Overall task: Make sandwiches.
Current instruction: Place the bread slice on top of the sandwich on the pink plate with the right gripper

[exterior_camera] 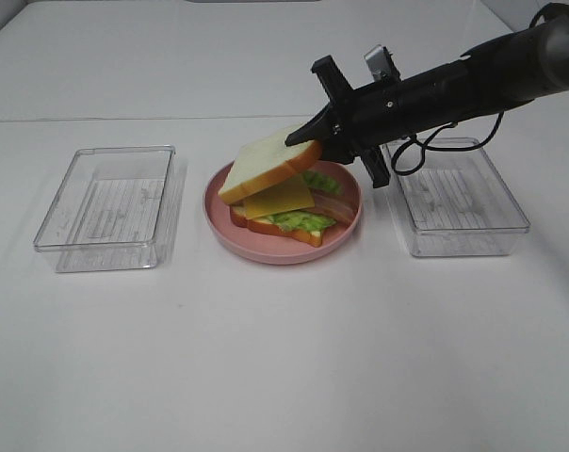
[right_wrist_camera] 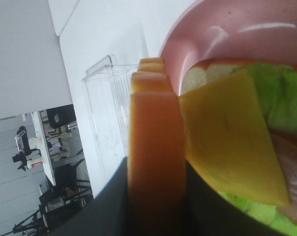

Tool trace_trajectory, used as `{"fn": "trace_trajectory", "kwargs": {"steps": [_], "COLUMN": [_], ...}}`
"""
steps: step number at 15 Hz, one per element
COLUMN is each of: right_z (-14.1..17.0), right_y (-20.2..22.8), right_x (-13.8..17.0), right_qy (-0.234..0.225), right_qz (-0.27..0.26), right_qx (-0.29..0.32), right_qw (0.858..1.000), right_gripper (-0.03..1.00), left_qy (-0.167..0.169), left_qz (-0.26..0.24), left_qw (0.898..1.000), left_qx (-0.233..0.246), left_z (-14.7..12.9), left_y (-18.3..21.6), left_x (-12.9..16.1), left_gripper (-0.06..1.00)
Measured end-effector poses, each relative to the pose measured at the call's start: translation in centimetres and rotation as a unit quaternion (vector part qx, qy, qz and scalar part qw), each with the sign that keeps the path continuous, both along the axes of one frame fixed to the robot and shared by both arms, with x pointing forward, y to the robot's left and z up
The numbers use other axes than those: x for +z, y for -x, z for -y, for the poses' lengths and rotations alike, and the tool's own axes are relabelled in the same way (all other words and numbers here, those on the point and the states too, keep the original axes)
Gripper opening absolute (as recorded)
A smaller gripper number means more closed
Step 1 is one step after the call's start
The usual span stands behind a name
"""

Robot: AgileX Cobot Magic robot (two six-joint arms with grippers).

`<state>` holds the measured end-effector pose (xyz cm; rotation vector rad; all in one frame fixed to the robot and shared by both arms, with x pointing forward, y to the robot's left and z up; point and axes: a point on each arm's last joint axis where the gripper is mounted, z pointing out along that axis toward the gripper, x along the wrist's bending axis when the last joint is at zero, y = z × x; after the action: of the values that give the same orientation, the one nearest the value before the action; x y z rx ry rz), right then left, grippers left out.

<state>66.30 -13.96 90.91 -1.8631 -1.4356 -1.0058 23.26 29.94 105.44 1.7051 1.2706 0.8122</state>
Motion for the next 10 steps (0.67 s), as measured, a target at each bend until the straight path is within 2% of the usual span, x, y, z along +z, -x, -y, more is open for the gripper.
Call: {"fn": "trace_trajectory", "kwargs": {"steps": [5,10], "right_z": [0.28,0.46], "right_y": [-0.18,0.0], "right_x": [-0.46,-0.76], "right_qy": [0.028,0.044], "right_qz": [0.016,0.0], "right_qx": [0.0,0.001], "right_qw": [0.999,0.999], "right_gripper": [0.2,0.2], "left_qy": [0.0,0.0], "left_qz": [0.0,0.0], "left_qw": [1.0,1.0], "left_qx": [0.0,0.0], "left_z": [0.0,0.0], "left_y": [0.0,0.0], "left_x": [0.0,0.0], "left_gripper": [0.7,0.7]}}
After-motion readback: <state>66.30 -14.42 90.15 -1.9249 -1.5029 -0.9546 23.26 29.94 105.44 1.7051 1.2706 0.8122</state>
